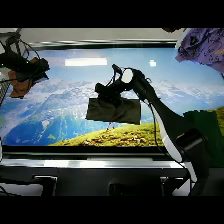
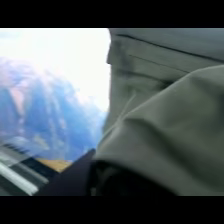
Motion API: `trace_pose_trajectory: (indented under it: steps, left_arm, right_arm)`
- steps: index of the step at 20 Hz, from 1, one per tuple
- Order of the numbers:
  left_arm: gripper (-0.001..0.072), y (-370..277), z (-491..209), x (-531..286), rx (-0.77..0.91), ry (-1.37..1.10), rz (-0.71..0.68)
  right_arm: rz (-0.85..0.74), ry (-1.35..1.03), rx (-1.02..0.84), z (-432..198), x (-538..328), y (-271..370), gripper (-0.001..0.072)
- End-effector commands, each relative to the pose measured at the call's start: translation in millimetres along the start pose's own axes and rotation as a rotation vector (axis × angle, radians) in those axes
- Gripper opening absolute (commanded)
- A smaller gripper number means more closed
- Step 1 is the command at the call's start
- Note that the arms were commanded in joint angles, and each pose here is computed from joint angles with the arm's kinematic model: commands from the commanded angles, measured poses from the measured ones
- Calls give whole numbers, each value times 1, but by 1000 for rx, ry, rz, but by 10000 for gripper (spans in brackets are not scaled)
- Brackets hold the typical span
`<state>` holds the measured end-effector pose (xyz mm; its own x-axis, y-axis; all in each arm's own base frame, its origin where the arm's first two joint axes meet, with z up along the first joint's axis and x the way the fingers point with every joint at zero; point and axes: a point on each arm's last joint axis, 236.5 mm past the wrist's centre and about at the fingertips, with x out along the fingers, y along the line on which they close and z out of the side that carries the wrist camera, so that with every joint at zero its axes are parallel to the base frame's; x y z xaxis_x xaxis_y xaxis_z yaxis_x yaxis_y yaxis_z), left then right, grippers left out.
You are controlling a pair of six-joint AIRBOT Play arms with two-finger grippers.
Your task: Fold the clothes and pants, and hang the long-sleeved shirts on hangers.
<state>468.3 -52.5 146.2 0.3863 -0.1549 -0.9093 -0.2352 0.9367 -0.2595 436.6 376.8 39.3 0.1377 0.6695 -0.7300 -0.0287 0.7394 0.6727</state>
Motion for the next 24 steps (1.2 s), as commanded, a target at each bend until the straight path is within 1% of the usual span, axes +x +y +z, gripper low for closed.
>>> trace_pose_trajectory:
  steps: [1,2,3,5,7,9,10,11,14,16,18,20,24]
  left_arm:
    - [18,1,0,0,-1,1,3]
    - [18,1,-1,1,-2,3,4]
    - [18,2,-1,2,-3,7,5]
    - [18,3,-3,5,-8,15,8]
    - [18,3,-3,5,-7,16,9]
    - [18,4,-3,5,-7,14,12]
    - [18,6,-2,5,-7,11,22]
    - [18,8,-1,4,-7,6,30]
    - [18,15,1,4,-6,-4,58]
    - [18,17,2,4,-6,-7,66]
    - [18,18,2,4,-6,-9,72]
    - [18,18,2,4,-7,-8,72]
    - [18,18,2,4,-7,-8,73]
  right_arm:
    - [153,-23,-45,7,6,33,372]
    - [187,-30,-83,8,0,45,423]
    - [207,-38,-123,9,-7,54,425]
    - [223,-62,-178,13,-27,70,484]
    - [220,-107,-219,29,-62,75,484]
    - [215,-161,-202,52,-111,61,489]
    - [195,-187,-195,63,-140,42,542]
    - [168,-203,-195,72,-168,20,555]
    - [71,-195,-137,82,-243,-78,556]
    - [43,-138,-47,70,-261,-145,555]
    - [82,-87,50,56,-249,-192,555]
    - [120,-61,130,42,-221,-226,554]
    - [130,-41,224,14,-162,-267,552]
